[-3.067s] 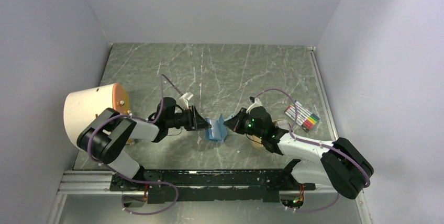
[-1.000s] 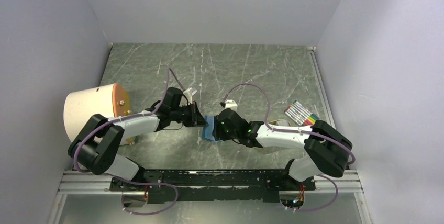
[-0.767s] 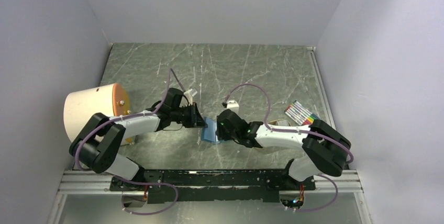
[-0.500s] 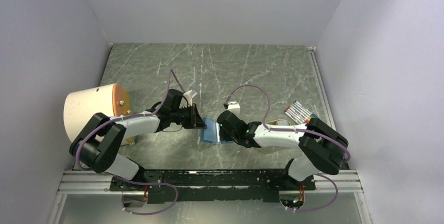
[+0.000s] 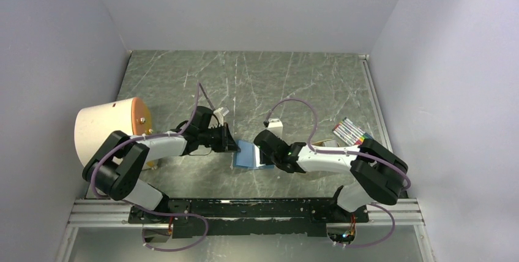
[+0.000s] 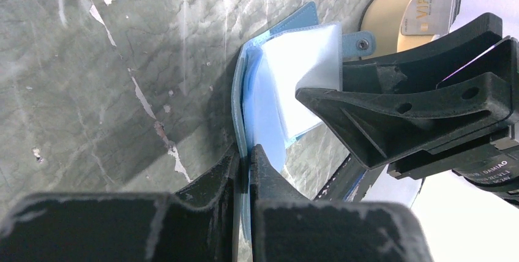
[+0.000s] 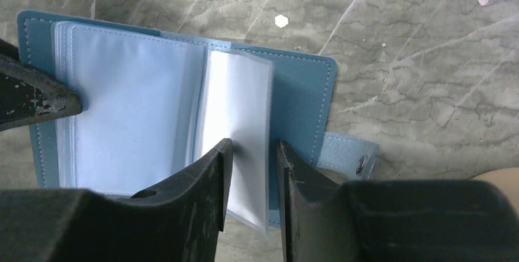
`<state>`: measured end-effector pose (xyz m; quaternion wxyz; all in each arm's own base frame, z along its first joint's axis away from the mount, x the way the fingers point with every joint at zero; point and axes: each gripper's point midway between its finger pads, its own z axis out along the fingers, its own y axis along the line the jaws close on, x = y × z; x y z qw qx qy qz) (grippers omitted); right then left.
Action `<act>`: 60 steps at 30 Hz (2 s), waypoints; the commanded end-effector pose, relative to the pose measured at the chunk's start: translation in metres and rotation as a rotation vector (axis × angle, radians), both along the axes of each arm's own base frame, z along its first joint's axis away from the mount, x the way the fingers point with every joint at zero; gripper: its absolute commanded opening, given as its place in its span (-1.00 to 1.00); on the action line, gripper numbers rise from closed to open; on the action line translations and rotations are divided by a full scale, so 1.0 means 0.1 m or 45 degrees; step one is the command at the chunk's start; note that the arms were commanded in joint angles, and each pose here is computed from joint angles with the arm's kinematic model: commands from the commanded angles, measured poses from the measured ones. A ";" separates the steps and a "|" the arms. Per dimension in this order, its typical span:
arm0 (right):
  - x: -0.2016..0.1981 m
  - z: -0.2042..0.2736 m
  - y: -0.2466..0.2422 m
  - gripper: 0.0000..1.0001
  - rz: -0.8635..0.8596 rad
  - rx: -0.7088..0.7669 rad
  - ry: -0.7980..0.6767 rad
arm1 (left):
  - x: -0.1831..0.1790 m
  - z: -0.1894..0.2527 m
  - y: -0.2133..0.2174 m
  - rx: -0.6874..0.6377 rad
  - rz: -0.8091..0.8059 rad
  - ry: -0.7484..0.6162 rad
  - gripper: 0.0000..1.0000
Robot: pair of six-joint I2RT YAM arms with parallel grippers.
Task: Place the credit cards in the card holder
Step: Open the card holder at the center of the board.
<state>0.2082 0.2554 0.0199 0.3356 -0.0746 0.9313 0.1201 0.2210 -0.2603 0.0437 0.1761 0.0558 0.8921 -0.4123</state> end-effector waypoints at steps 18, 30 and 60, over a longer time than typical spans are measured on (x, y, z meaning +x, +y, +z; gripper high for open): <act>0.00 -0.08 -0.19 -0.37 -0.007 -0.192 0.032 | 0.05 0.06 -0.02 -0.029 -0.048 -0.021 -0.82; -0.05 0.27 0.11 -0.14 0.120 0.035 0.011 | 0.08 0.32 -0.12 -0.104 -0.092 -0.059 -0.82; 0.25 1.54 -1.43 0.11 -0.363 -0.291 -0.311 | -0.02 0.38 -0.10 -0.046 -0.263 -0.054 -0.82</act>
